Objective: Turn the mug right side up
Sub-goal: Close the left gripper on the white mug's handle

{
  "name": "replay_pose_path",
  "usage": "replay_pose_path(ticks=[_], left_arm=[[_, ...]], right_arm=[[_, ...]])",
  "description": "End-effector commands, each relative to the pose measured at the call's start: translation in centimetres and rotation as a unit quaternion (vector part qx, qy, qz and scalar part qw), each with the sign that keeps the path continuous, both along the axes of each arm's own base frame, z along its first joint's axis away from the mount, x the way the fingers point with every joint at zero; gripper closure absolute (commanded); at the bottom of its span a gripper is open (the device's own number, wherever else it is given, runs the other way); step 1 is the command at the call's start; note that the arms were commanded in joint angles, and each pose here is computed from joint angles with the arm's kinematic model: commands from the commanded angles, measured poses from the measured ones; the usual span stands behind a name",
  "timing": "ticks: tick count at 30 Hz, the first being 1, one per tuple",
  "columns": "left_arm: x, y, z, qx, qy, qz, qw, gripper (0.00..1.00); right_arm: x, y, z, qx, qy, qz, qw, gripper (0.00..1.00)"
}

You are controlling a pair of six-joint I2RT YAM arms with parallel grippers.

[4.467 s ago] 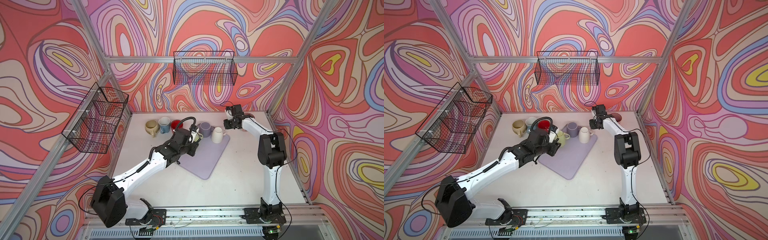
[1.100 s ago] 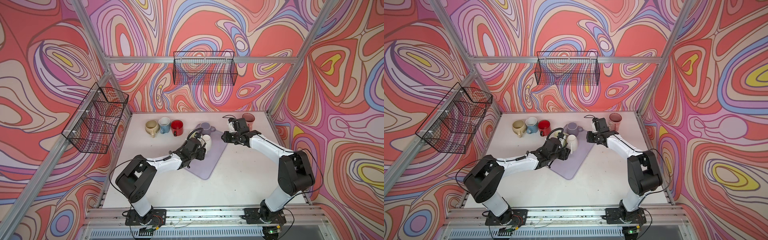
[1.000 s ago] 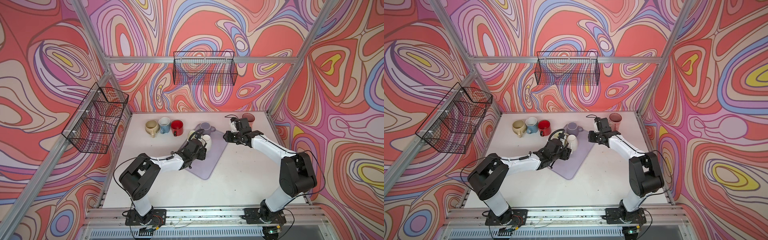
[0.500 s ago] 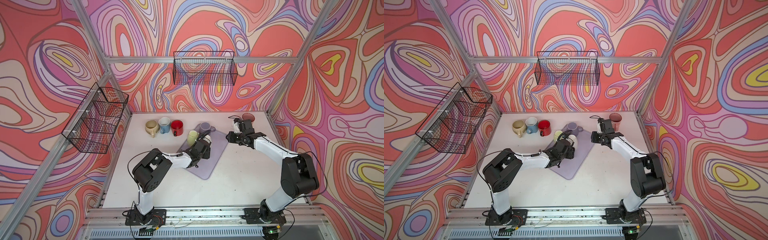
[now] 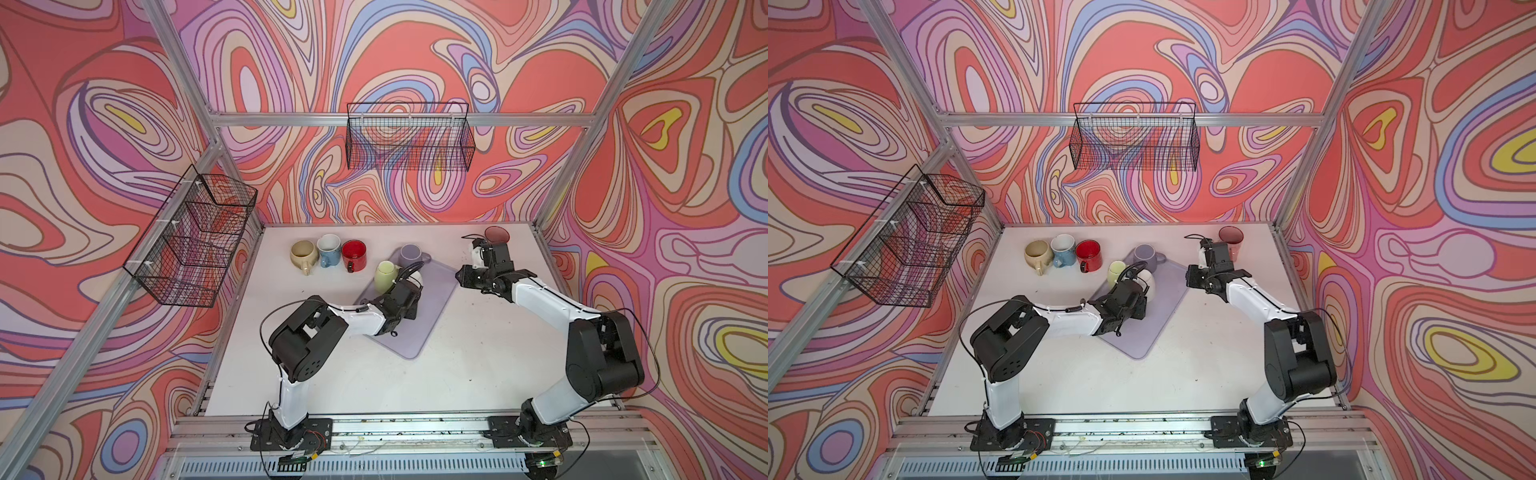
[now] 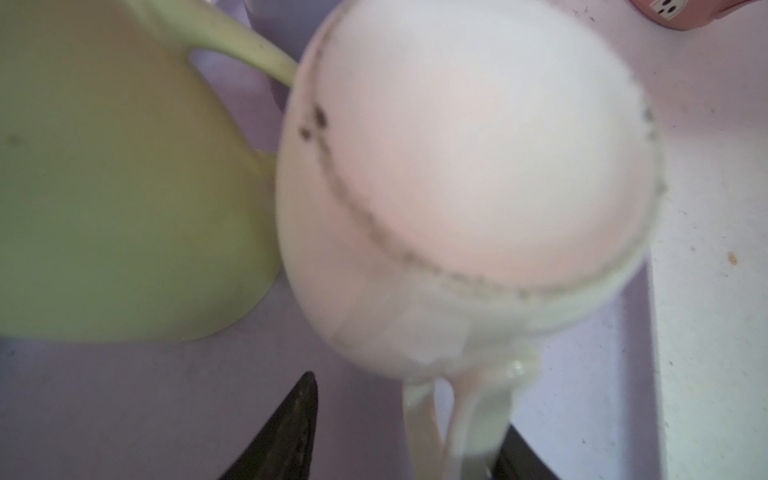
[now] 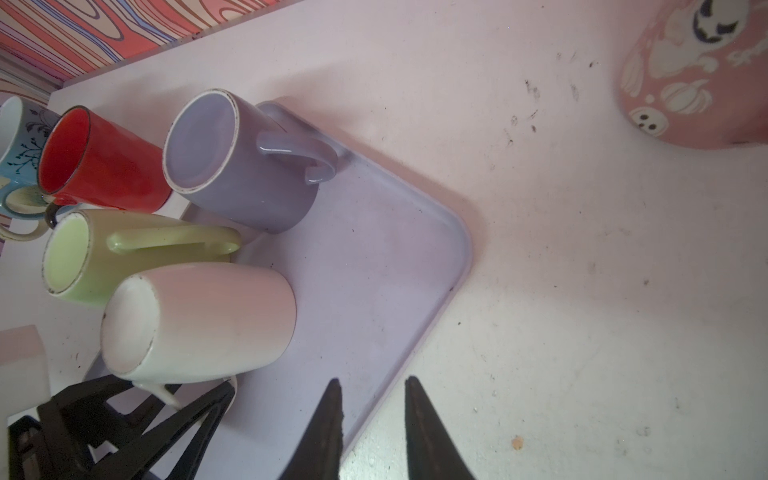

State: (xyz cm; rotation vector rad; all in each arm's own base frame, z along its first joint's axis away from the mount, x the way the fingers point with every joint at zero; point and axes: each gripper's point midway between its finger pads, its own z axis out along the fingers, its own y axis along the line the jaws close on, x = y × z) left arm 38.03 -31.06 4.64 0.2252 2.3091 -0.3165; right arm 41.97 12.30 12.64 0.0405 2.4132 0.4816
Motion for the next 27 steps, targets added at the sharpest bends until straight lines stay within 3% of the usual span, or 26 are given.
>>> replay_pose_path(ticks=[1, 11, 20, 27], left_arm=[[-0.4, 0.8, -1.5, 0.027, 0.014, 0.004, 1.0, 0.46], [-0.5, 1.2, -2.8, 0.043, 0.021, 0.007, 0.999, 0.59], [-0.1, 1.6, -1.1, 0.056, -0.005, 0.004, 0.998, 0.69], [0.1, 1.3, 0.8, 0.051, -0.025, -0.011, 0.998, 0.9]], right_arm=[[0.1, -0.2, 0.7, 0.003, -0.015, -0.002, 1.0, 0.74], [0.1, -0.4, 0.2, 0.003, -0.012, -0.007, 1.0, 0.75], [0.3, -0.4, 0.4, 0.007, -0.016, -0.01, 1.0, 0.76], [0.1, -0.5, 0.3, 0.006, -0.014, -0.012, 1.0, 0.76]])
